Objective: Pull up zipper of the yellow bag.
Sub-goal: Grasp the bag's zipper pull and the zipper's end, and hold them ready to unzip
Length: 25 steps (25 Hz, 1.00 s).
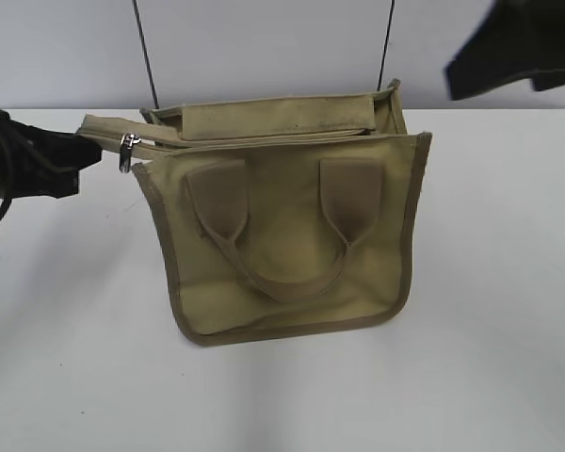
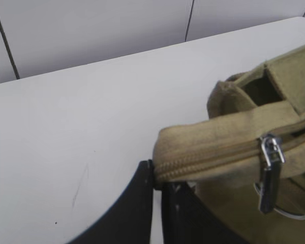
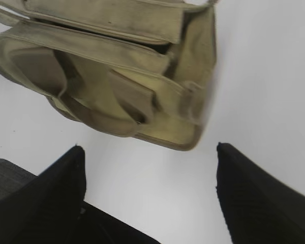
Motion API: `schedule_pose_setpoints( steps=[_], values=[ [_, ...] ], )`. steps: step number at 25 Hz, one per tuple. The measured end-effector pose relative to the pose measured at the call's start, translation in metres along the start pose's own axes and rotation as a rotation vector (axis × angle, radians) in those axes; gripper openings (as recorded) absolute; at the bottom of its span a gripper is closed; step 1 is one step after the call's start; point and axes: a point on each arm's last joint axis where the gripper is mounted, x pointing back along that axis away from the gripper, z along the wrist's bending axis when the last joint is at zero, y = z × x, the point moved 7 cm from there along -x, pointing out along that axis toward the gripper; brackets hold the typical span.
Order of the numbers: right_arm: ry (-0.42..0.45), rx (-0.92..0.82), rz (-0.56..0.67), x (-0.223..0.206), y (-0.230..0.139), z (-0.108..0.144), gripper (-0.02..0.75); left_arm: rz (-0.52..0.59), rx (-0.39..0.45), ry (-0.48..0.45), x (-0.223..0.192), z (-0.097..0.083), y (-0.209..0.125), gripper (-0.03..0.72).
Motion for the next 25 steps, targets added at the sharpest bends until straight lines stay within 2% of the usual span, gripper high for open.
schedule_pose_setpoints(
  steps=[5,9,12,20,25],
  values=[
    [0.046,0.011,0.09,-0.055,0.03,0.062,0.575,-0.003,0.001,-0.013,-0.001,-0.002,0.0,0.002],
    [0.142,-0.017,0.114,-0.091,0.059,0.111,0.515,-0.018,-0.011,-0.035,0.0,-0.005,0.003,0.002],
    [0.21,-0.045,0.14,-0.115,0.076,0.136,0.482,-0.015,-0.022,-0.042,0.0,-0.006,0.002,0.002],
    [0.303,-0.115,0.275,-0.173,0.08,0.162,0.445,-0.016,-0.031,-0.053,0.0,-0.008,0.002,0.002],
    [0.297,-0.128,0.315,-0.196,0.072,0.162,0.386,-0.025,-0.031,-0.06,0.0,-0.009,0.004,0.002]
  ],
)
